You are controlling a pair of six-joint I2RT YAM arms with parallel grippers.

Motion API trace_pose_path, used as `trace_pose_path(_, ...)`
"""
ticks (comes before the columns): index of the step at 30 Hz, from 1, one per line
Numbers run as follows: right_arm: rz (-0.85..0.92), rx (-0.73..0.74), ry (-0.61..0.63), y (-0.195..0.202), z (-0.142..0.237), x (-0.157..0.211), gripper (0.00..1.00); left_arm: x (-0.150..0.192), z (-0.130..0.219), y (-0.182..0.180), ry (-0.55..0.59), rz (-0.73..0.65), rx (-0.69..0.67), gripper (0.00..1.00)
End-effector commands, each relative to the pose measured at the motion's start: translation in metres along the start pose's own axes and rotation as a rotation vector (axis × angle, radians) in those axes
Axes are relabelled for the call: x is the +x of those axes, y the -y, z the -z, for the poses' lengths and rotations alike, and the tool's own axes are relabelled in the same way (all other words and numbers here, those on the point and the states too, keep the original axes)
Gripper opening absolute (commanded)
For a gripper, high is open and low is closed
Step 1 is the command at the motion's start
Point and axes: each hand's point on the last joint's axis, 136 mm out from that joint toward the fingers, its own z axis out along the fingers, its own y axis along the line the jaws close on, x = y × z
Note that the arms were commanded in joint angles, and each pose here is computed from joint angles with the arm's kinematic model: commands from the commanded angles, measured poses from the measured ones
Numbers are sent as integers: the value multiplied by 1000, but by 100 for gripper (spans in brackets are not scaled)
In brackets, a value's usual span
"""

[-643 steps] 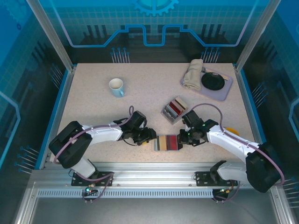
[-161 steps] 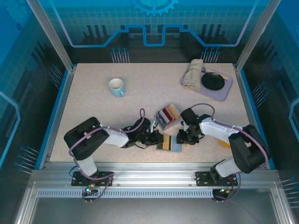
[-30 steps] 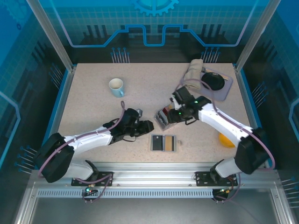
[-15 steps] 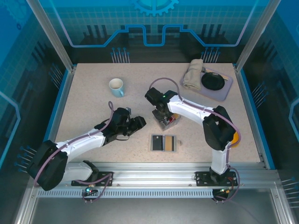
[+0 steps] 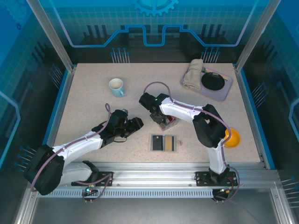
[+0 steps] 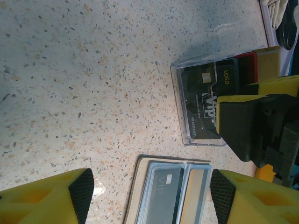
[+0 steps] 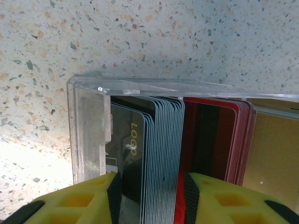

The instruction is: Put the credit cards into the card holder

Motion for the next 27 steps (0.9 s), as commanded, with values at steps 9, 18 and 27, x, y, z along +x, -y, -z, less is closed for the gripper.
trace_pose_path(9,16,109,34,18,17,-1,35,0,1,-7,-1,16,-24,71)
trace_pose_path(18,21,93,31,15,17,0,25,1,1,-6,-4,17,-22,71)
trace_pose_path(27,23,105,41,19,22,-2,21,0,0,-4,-8,15,-20,71)
